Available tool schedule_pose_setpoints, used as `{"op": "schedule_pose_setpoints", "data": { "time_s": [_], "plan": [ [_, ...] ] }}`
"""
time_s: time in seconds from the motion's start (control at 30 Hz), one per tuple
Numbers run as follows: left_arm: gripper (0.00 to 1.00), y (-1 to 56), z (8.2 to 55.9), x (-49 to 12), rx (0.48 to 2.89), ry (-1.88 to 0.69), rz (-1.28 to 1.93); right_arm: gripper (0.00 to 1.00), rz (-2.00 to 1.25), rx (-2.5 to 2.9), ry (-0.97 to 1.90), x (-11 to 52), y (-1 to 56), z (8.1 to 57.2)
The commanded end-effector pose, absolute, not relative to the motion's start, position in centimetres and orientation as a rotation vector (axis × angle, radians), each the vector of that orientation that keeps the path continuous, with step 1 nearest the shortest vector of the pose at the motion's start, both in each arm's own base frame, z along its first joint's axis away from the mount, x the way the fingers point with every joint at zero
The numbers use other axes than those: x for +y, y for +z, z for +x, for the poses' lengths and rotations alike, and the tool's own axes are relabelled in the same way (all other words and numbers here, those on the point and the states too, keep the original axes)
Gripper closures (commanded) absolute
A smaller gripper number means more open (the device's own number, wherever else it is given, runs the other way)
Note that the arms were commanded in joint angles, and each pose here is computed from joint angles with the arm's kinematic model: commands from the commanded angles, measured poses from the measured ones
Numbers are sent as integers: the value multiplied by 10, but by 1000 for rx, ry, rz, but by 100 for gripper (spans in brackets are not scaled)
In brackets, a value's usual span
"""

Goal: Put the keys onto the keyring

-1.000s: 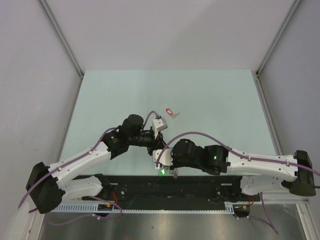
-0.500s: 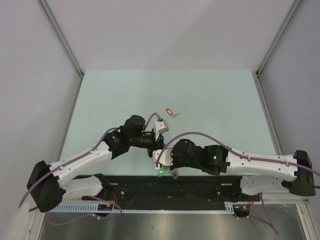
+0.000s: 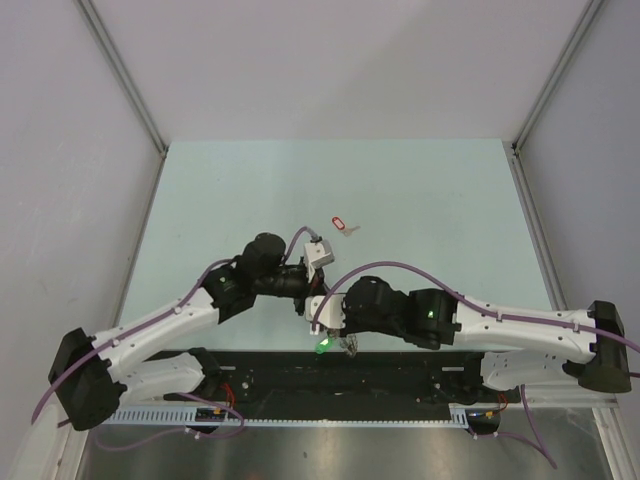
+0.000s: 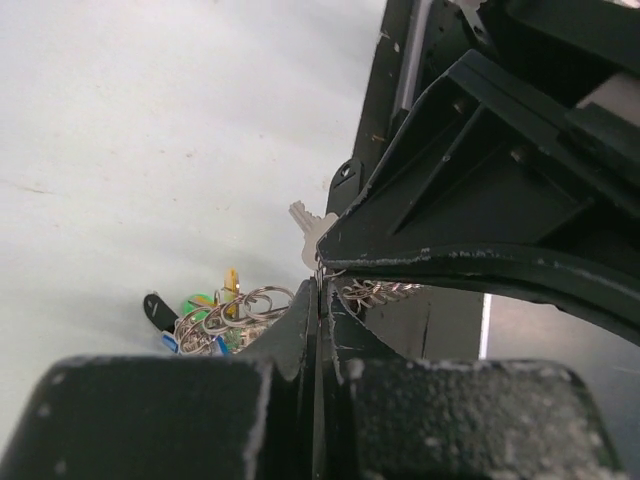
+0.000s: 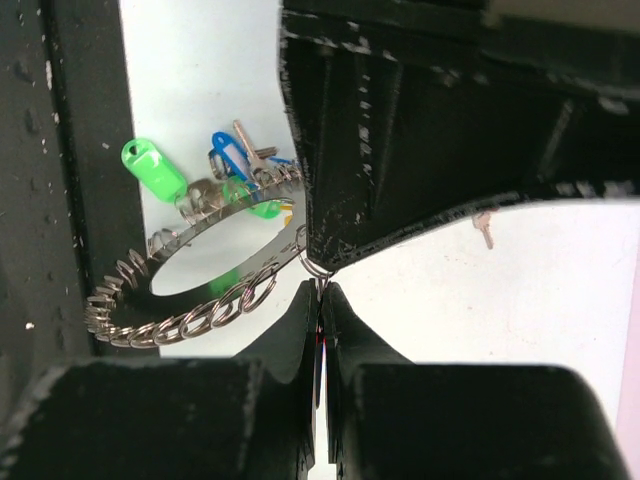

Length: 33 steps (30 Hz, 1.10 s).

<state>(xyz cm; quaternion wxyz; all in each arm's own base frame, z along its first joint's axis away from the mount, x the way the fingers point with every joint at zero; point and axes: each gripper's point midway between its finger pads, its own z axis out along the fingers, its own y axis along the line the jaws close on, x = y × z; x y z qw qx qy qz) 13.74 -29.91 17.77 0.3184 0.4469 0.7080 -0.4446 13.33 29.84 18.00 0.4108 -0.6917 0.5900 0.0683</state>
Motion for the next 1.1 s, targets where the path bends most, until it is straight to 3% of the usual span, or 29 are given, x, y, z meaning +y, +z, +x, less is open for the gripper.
{"op": "schedule_pose_setpoints", "data": {
  "time_s": [0.0,0.47,0.87,0.9,1.0,1.07],
  "plan": [
    [100,221,155,-301,1679,-1121,1029,100,-1621,1489,218,301,212,137],
    [100,290,153,-301,1288,-1282,734,100,-1397,1467,408,303,220,123],
    [100,281,153,-294,1227,-1287,626,100,-1351,1416,422,308,228,130],
    [98,279,153,-293,1230,-1276,634,100,-1344,1415,410,306,230,134],
    [75,272,153,-289,1267,-1220,666,100,-1380,1419,379,299,232,141],
    [68,268,153,-285,1315,-1177,700,100,-1412,1414,367,297,237,142]
  ]
}}
